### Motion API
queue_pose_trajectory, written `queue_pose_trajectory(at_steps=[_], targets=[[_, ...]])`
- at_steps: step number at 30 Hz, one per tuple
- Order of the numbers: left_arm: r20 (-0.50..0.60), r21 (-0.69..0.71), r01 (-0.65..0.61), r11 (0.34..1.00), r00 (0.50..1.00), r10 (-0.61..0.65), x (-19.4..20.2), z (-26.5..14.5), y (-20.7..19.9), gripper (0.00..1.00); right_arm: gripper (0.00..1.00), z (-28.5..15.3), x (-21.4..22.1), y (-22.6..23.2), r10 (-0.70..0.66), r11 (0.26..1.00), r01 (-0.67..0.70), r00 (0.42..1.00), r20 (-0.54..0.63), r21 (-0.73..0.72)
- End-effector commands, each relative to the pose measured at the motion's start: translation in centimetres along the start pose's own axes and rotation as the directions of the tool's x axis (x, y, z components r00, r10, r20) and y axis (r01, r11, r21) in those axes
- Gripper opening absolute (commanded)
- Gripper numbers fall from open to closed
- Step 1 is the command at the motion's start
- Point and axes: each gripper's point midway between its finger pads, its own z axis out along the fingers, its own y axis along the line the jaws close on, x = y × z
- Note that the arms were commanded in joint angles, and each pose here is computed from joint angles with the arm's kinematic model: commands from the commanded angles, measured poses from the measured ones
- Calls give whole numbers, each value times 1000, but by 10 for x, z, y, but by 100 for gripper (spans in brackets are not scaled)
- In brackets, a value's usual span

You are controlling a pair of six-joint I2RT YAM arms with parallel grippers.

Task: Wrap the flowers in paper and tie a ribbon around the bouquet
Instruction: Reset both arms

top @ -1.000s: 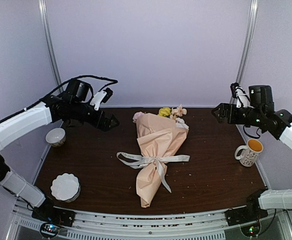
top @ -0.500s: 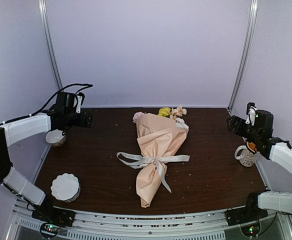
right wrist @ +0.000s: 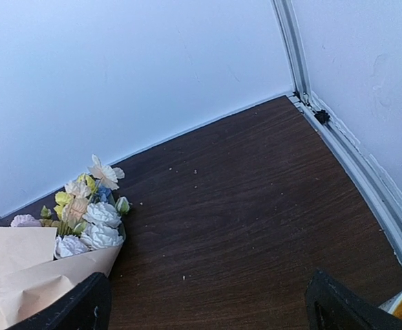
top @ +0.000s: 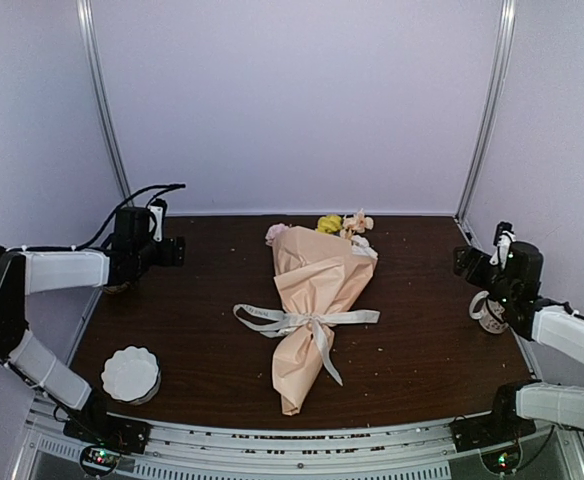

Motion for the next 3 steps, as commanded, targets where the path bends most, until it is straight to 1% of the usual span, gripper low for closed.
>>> queue_pose_trajectory(at_steps=[1,3], targets=[[78,41,63,997,995,-66,-16,4,-5,98,100,0,0,18,8,993,-5,1000,20,-118],[76,48,69,997,995,-72,-15,6,-6,98,100,1,1,20,13,991,-12,1000,9,-132]])
